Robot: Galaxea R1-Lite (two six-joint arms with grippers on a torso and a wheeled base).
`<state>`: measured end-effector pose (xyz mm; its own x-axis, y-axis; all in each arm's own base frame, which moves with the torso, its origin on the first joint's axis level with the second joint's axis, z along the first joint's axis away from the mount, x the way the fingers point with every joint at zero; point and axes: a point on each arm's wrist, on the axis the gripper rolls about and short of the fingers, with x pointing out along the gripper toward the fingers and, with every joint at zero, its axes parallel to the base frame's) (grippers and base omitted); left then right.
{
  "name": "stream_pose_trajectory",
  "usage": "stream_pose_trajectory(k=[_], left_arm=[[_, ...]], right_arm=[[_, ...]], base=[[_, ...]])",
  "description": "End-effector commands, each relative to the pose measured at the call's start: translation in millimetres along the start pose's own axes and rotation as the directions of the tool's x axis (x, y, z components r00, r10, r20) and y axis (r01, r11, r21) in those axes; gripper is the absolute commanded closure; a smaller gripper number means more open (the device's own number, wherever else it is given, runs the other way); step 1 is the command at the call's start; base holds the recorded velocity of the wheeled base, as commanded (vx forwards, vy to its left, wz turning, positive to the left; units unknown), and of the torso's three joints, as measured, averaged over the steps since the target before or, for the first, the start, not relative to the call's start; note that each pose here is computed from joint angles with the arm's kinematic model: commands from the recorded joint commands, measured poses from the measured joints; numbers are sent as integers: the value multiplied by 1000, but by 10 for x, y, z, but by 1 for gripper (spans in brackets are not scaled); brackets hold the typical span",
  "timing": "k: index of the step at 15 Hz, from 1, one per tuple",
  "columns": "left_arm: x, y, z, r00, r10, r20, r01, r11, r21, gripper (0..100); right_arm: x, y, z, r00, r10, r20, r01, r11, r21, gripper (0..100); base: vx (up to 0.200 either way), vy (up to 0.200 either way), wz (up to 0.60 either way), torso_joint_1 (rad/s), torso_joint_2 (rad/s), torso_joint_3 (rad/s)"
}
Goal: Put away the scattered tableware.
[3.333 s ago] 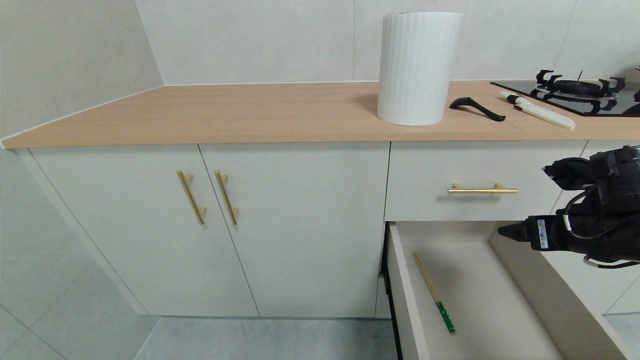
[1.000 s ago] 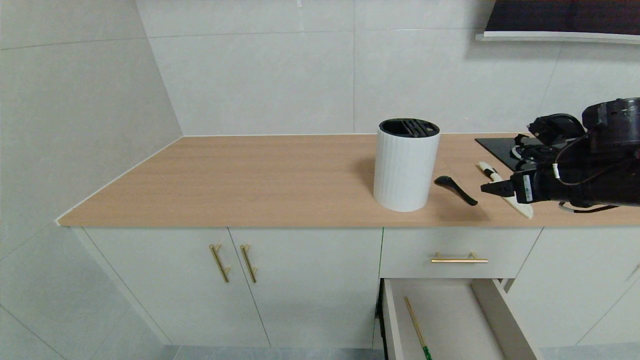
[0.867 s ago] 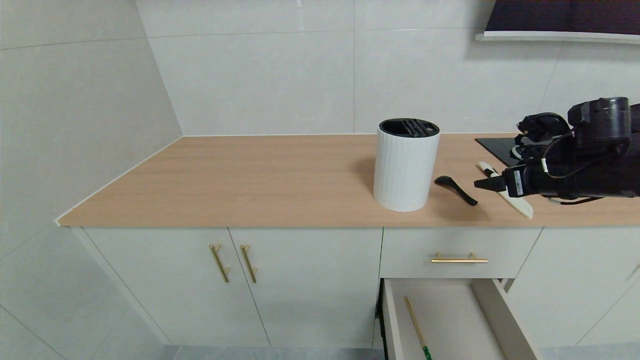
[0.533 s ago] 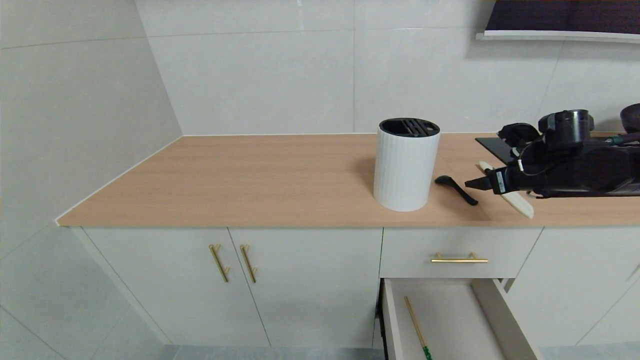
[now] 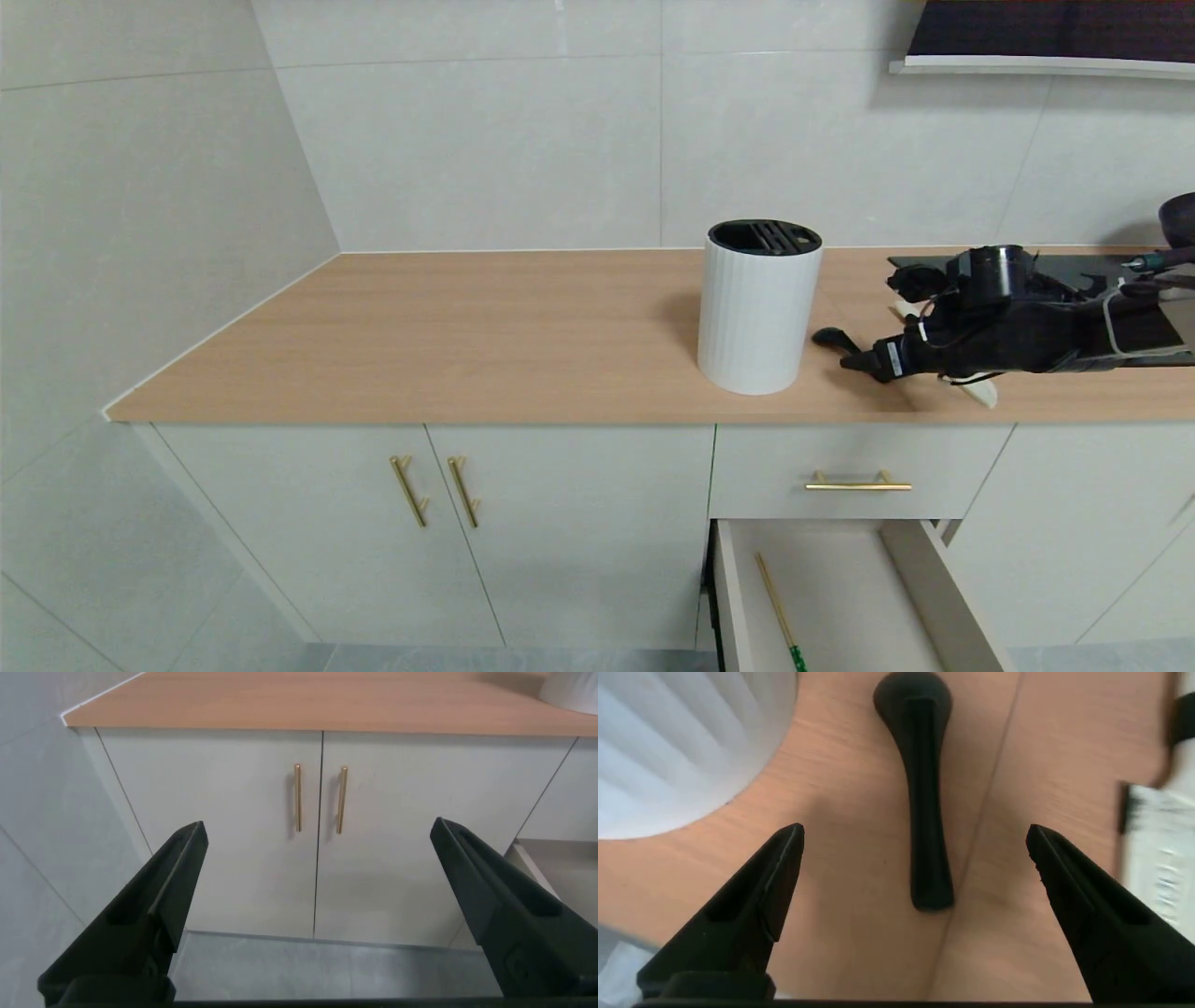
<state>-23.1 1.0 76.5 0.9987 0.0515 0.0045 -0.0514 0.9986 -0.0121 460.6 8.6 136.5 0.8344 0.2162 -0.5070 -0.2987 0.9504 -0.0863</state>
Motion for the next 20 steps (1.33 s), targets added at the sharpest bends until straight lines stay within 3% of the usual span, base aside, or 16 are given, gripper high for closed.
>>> stream_pose_trajectory(k=[1, 12, 13, 20], left_arm=[[0, 0, 0, 1000, 1, 0, -1, 1000, 0, 0], [0, 0, 0, 1000, 1, 0, -1, 1000, 0, 0], [0, 0, 0, 1000, 1, 0, -1, 1000, 0, 0], [0, 0, 0, 1000, 1, 0, -1, 1000, 0, 0]], right_arm=[[133, -8, -78, 1000, 6, -18, -6, 1000, 5, 0], [278, -63, -91, 999, 51, -19, -50, 997, 51, 0], [289, -63, -102, 998, 52, -21, -51, 997, 52, 100], [353, -64, -164, 998, 54, -38, -52, 997, 56, 100]], base=[[0, 0, 0, 0, 0, 0], [0, 0, 0, 0, 0, 0], [0, 0, 0, 0, 0, 0], [0, 0, 0, 0, 0, 0]])
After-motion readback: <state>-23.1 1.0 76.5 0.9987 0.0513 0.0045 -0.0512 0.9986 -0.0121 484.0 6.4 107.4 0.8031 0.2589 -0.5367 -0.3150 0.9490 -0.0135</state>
